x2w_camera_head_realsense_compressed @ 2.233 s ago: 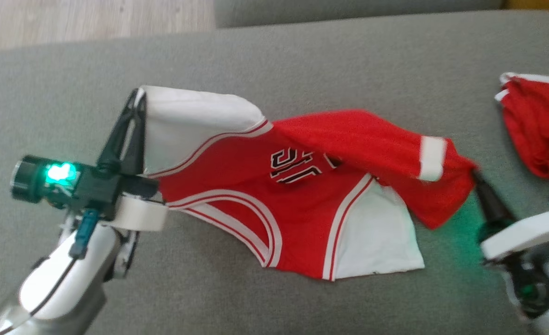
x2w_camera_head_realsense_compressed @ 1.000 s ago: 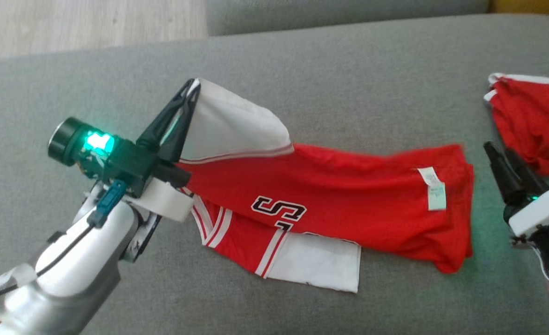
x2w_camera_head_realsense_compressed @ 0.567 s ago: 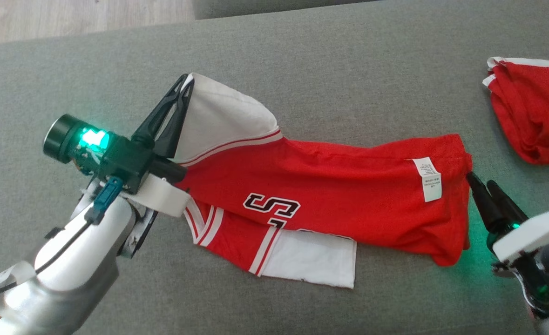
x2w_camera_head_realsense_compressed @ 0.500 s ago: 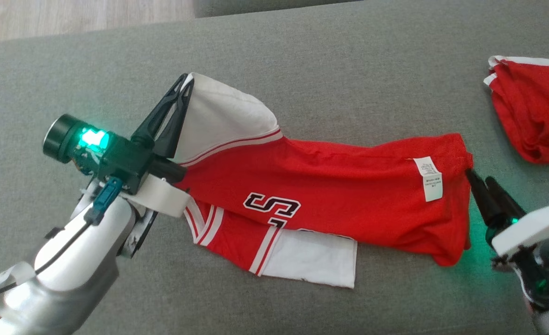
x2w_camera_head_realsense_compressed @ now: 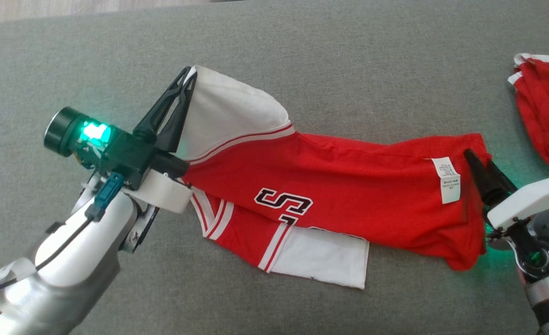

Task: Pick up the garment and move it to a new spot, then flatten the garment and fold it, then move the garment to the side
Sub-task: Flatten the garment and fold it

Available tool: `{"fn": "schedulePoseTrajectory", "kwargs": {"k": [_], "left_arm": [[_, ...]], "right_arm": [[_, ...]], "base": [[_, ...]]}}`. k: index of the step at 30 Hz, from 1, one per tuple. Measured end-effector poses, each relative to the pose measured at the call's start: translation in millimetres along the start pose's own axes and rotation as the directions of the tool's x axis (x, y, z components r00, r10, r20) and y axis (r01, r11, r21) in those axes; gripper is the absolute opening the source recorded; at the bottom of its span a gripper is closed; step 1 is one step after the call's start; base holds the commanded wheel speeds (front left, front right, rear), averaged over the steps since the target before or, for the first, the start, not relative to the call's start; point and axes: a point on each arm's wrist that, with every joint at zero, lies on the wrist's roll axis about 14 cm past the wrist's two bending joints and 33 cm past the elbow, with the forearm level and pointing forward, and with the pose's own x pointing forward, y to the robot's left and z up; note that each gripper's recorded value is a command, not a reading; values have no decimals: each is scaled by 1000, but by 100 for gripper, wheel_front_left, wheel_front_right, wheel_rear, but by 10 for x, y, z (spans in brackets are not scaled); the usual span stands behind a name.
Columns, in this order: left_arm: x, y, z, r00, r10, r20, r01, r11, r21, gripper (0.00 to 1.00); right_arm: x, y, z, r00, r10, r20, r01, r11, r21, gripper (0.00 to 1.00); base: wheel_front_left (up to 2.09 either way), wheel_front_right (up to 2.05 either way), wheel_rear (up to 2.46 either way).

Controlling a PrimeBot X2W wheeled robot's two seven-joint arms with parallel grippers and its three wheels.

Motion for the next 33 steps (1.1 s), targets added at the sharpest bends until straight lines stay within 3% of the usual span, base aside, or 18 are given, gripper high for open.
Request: {"fn": "schedulePoseTrajectory", "kwargs": {"k": [11, 12, 13, 14, 16, 17, 26, 28, 33], "left_arm": [[-15, -11, -30, 1000, -2, -8, 2, 1000, 0, 0], [-15, -11, -30, 1000, -2, -8, 2, 1000, 0, 0], [-16, -18, -30, 1000, -5, -8, 5, 1000, 1, 0], [-17, -25, -30, 1000, -7, -8, 7, 1000, 1, 0], [-19, -41, -32, 1000, -12, -9, 12, 1000, 2, 0], [-19, -49, -31, 1000, -14, -10, 14, 1000, 2, 0], [-20, -23, 84, 1000, 3, 27, -3, 1000, 16, 0], [-52, 151, 349, 993, 54, 100, -58, 997, 42, 0], [-176, 436, 945, 961, 116, 252, -141, 987, 84, 0]], "right_arm": [[57, 42, -52, 1000, 14, 7, -14, 1000, 26, 100], [57, 42, -52, 1000, 14, 7, -14, 1000, 26, 93], [57, 42, -56, 1000, 14, 7, -14, 1000, 26, 74], [58, 41, -61, 1000, 13, 5, -13, 1000, 22, 47], [60, 38, -47, 1000, 12, 12, -12, 1000, 17, 20], [61, 38, -24, 1000, 12, 21, -12, 1000, 17, 0], [-53, 20, 211, 996, 23, 88, -19, 999, -39, 0], [-243, 171, 637, 978, 90, 190, -67, 990, -124, 0], [-741, 308, 1182, 933, 167, 319, -91, 966, -242, 0]], "base": [[0, 0, 0], [0, 0, 0], [0, 0, 0], [0, 0, 0], [0, 0, 0], [0, 0, 0], [0, 0, 0], [0, 0, 0], [0, 0, 0]]}}
